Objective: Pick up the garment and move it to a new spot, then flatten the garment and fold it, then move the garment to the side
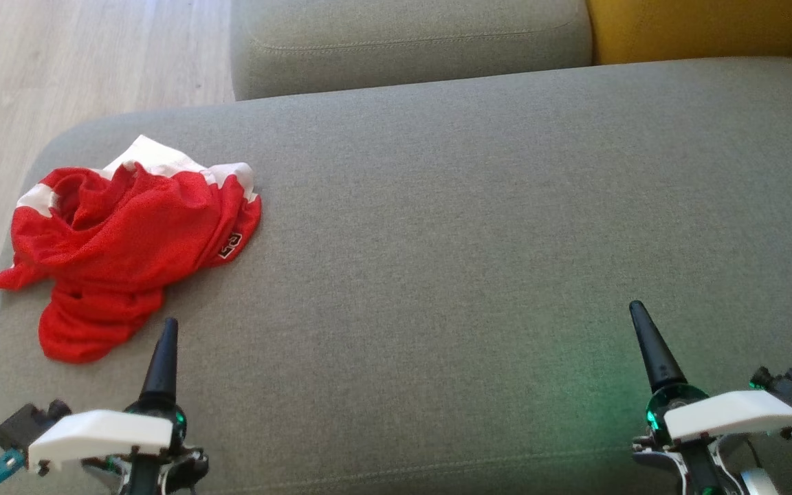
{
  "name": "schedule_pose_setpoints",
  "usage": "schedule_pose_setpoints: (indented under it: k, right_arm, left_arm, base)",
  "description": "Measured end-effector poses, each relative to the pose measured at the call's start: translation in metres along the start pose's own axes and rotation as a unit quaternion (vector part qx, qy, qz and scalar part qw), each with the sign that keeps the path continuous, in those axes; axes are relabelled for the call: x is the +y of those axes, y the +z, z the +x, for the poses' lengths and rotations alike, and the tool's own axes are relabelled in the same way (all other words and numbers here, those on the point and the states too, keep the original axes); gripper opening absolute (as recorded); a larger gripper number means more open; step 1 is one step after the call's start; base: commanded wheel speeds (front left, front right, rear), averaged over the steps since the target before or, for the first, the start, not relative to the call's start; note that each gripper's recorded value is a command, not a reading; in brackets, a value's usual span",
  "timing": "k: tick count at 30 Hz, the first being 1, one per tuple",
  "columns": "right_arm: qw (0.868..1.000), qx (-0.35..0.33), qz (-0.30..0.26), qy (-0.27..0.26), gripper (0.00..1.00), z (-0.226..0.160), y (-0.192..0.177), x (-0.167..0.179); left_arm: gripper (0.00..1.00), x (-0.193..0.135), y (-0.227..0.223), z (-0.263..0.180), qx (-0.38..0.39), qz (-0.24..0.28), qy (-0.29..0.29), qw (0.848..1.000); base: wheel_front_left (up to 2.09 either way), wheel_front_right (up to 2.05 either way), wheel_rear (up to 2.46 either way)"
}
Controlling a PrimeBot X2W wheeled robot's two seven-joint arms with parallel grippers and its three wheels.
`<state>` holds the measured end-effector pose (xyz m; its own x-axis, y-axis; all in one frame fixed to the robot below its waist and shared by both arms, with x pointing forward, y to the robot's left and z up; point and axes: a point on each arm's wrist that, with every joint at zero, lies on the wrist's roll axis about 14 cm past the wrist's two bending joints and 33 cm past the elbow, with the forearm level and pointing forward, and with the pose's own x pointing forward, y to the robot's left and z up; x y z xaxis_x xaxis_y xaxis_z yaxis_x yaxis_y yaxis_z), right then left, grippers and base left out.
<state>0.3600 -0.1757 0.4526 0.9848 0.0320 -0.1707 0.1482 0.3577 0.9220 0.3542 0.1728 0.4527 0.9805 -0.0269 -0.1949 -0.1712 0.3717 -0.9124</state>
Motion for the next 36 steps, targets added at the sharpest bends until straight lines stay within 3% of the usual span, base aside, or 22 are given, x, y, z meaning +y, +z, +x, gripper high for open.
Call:
schedule_pose_setpoints:
  k: [15,36]
  right_arm:
    - [0.991,0.005,-0.126,0.033,1.00,0.001,-0.008,0.021]
    - [0.964,-0.014,-0.255,0.078,1.00,-0.002,-0.011,0.046]
  left_arm:
    - [1.00,-0.015,-0.004,0.003,0.001,0.140,-0.002,0.990]
    - [1.00,-0.037,-0.006,0.000,-0.017,0.300,-0.023,0.953]
  base:
    - [0.00,0.00,0.00]
    - [0.00,0.00,0.00]
